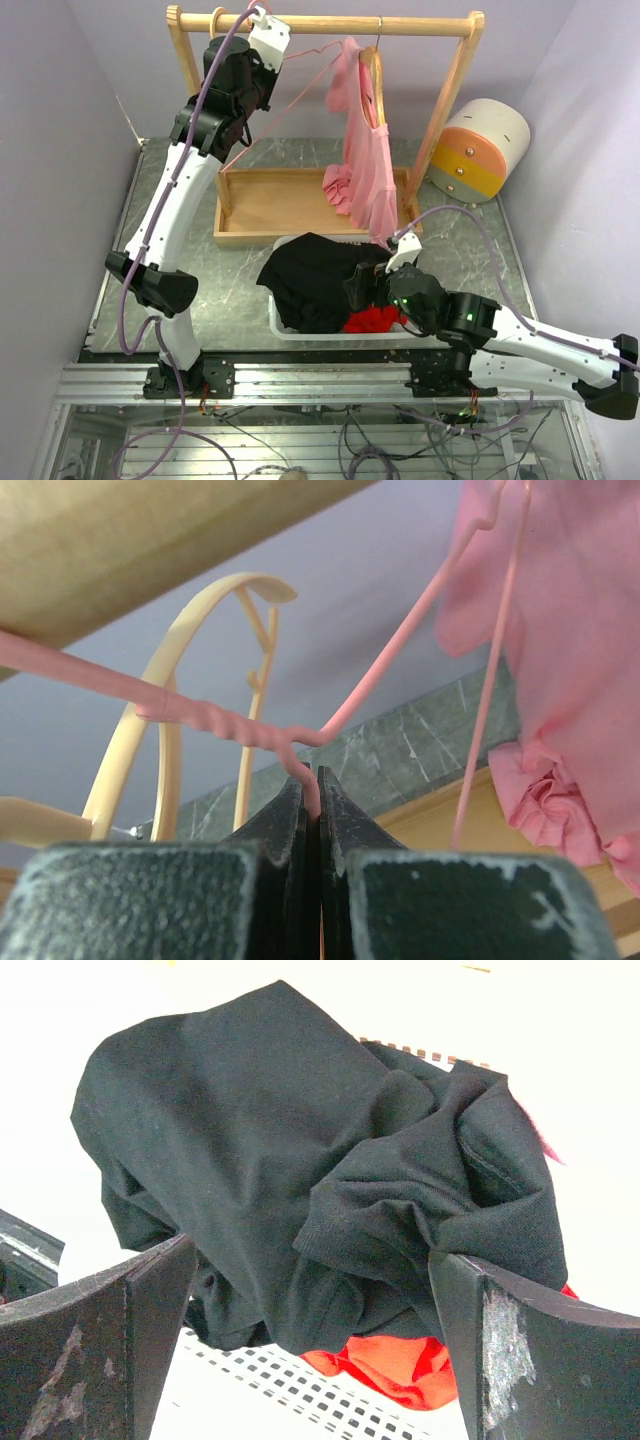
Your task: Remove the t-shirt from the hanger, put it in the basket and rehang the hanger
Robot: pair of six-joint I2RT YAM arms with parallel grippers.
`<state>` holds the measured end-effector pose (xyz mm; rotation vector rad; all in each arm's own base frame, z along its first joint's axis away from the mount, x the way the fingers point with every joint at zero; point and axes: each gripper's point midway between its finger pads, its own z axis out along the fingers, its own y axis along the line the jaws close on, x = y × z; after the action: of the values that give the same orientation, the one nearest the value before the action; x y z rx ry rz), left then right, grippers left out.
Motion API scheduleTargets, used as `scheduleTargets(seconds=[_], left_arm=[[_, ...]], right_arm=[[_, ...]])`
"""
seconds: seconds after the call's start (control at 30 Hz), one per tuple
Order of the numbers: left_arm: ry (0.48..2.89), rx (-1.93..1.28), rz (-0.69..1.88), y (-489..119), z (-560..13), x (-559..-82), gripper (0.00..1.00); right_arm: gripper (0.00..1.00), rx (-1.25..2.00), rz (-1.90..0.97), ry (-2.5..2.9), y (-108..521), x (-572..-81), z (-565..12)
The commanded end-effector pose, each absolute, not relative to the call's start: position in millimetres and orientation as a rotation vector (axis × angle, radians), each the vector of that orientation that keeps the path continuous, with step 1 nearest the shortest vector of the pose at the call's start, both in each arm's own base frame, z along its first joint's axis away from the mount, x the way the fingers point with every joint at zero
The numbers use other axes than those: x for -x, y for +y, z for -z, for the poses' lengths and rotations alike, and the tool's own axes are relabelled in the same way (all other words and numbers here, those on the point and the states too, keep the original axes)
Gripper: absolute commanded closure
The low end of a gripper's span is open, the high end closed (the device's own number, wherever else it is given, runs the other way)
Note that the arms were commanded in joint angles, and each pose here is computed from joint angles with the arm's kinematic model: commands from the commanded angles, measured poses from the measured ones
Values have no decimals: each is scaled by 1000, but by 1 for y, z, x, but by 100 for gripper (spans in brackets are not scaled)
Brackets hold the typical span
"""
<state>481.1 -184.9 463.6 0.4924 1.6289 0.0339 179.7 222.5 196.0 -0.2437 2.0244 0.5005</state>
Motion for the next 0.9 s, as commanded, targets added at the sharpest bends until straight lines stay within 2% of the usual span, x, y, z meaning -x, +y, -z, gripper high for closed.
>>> scheduleTargets(seconds=[0.0, 0.1, 0.2, 0.27, 0.37, 0.4, 0.53, 0.77, 0.87], left_arm=[[1641, -437, -134, -170, -457, -492, 93], [1670, -429, -155, -166, -446, -491, 86], [1676, -412, -160, -160, -445, -485, 73], [1668, -407, -137, -160, -449, -477, 57], [1650, -411, -102, -163, -458, -462, 38], [1638, -412, -94, -165, -462, -457, 27], [1598, -424, -82, -172, -479, -433, 22], [1514, -477, -61, -199, -506, -374, 19], [1436, -504, 18, -222, -525, -347, 25]], right_arm=[[0, 262, -594, 1955, 230, -177, -225], [0, 275, -608, 1930, 229, -177, -237], [0, 275, -590, 1919, 227, -179, -244], [0, 270, -571, 1912, 225, -181, -248], [0, 276, -542, 1912, 225, -184, -249], [0, 278, -531, 1913, 225, -185, -248], [0, 285, -493, 1924, 223, -187, -252], [0, 230, -503, 1836, 204, -189, -290], [0, 158, -514, 1778, 186, -189, -309]])
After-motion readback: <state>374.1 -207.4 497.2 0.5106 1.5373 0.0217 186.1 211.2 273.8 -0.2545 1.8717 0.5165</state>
